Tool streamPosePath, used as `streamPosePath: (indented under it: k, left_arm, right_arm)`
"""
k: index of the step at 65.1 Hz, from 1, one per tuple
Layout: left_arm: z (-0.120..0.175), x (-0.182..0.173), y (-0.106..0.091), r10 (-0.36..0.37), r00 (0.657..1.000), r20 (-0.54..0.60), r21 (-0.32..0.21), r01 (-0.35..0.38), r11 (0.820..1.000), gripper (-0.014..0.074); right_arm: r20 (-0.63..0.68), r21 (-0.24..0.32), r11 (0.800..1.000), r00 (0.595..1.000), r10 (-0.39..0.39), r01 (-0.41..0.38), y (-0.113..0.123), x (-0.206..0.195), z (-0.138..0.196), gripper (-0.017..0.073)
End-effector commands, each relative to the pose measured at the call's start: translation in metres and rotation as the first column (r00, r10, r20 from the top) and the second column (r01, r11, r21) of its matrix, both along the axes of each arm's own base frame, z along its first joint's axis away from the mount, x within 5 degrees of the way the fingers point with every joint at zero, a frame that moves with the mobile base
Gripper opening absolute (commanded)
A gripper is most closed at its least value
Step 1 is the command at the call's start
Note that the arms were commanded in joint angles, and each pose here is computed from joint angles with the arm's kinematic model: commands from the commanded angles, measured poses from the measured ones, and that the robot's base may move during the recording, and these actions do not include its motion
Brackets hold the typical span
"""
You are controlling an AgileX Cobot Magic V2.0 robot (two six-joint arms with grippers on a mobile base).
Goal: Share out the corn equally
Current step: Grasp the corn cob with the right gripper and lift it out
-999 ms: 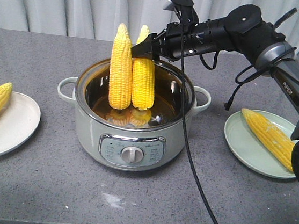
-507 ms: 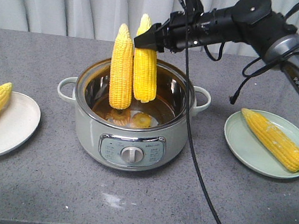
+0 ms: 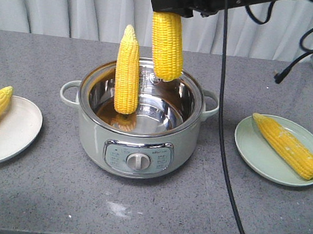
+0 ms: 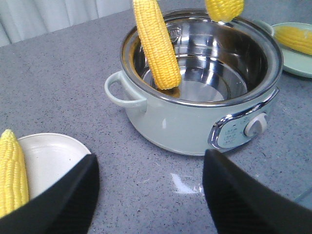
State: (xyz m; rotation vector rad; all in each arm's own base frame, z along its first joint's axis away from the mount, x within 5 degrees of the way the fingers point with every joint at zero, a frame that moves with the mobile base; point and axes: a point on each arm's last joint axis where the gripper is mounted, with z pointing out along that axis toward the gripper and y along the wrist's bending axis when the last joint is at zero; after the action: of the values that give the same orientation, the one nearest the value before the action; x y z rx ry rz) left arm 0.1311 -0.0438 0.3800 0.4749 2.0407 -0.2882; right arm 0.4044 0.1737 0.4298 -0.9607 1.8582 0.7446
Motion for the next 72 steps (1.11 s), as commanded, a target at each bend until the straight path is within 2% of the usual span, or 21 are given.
streamPosePath:
  k: [1, 11, 20, 32, 45, 72]
  left_arm:
    - [0.012, 0.001, -0.001, 0.011, 0.998, 0.068, -0.049, -0.008, 0.999, 0.0454]
    - [0.012, 0.001, -0.001, 0.011, 0.998, 0.068, -0.049, -0.008, 0.999, 0.0454]
    - [0.012, 0.001, -0.001, 0.011, 0.998, 0.068, -0.049, -0.008, 0.999, 0.0454]
    - [0.012, 0.001, -0.001, 0.011, 0.998, 0.068, -0.049, -0.008, 0.999, 0.0454]
    - [0.012, 0.001, -0.001, 0.011, 0.998, 0.068, -0.049, -0.008, 0.999, 0.0454]
    - [0.012, 0.001, -0.001, 0.011, 0.998, 0.068, -0.049, -0.008, 0.999, 0.0454]
  right_arm:
    - [0.036, 0.098, 0.994, 0.998, -0.042, 0.039, -0.011, -0.033, 0.051, 0.0225]
    - [-0.007, 0.091, 0.990, 0.994, -0.107, 0.107, -0.019, -0.048, 0.062, 0.0225]
    - [-0.032, 0.087, 0.990, 0.994, -0.108, 0.111, -0.025, -0.069, 0.059, 0.0225]
    - [0.014, 0.133, 0.980, 0.989, -0.148, 0.145, -0.037, -0.109, 0.054, 0.0225]
    - [0.015, 0.126, 0.970, 0.978, -0.209, 0.206, -0.055, -0.158, 0.037, 0.0225]
    - [-0.012, 0.111, 0.967, 0.973, -0.229, 0.229, -0.079, -0.241, -0.006, 0.0225]
